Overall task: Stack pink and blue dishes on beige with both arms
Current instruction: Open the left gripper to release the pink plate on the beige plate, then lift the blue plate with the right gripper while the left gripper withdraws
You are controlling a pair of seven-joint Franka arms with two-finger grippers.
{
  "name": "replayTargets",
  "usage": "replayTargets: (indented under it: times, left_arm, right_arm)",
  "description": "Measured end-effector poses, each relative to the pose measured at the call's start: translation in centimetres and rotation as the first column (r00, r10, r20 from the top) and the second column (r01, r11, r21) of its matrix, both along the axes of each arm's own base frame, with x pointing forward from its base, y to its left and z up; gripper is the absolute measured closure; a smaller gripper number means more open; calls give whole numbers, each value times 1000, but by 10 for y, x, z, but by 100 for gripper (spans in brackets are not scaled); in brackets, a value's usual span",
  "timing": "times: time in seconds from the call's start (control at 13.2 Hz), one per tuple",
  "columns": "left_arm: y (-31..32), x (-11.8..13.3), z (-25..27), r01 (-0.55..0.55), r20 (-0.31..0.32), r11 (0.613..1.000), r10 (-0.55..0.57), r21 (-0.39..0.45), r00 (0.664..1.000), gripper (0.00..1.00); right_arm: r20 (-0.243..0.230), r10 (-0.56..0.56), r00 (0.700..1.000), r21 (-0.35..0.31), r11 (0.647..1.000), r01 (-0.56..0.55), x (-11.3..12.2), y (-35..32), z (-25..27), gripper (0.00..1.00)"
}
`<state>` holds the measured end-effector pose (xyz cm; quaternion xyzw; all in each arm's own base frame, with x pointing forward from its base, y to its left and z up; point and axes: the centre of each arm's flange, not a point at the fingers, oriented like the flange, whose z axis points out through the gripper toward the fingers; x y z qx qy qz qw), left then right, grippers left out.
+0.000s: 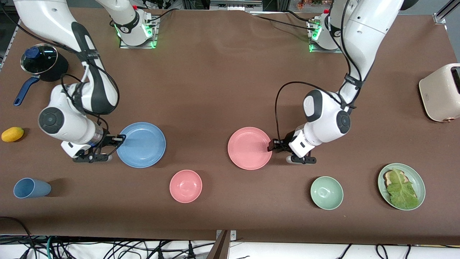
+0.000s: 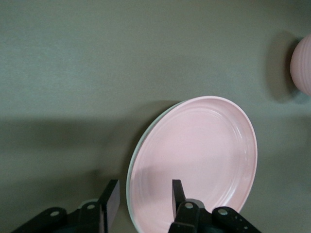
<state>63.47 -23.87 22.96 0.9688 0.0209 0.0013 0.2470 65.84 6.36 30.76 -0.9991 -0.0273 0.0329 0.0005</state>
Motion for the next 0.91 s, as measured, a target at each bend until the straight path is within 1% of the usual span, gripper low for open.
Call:
replayTargets:
  times: [0.15,0.23,0.3,0.38,0.45,0.53,0.61,0.68,0.76,0.91]
  left_arm:
    - [26,8,24,74,-17,996,-73,52,997,48]
    - [40,14,40,114,-32,990,-112,85,993,46]
    - [52,19,58,146,-53,982,-140,117,989,45]
    - [62,24,76,174,-74,974,-165,144,984,45]
    - [69,27,93,194,-97,967,-179,167,979,42]
    - [76,31,109,214,-117,959,-194,187,974,41]
    - [86,34,123,230,-139,950,-203,213,969,37]
    - [100,37,136,244,-163,939,-209,241,964,37]
    - [116,39,150,257,-189,928,-210,270,959,34]
    - [143,41,178,273,-235,909,-204,315,950,33]
  right_arm:
    - [-15,18,1000,7,1000,-18,7,13,27,96]
    - [-20,26,999,11,1000,-26,9,18,38,96]
    - [-24,30,999,24,999,-29,11,25,47,96]
    - [-30,24,999,51,998,-23,12,33,57,96]
    - [-37,14,999,83,996,-11,13,41,65,96]
    - [-43,4,999,107,994,1,12,48,70,96]
    - [-49,-6,999,119,993,12,11,57,71,96]
    - [-55,-15,998,123,992,21,9,69,71,96]
    - [-61,-24,998,122,992,31,5,86,70,96]
    - [-73,-36,997,115,992,44,-5,130,67,96]
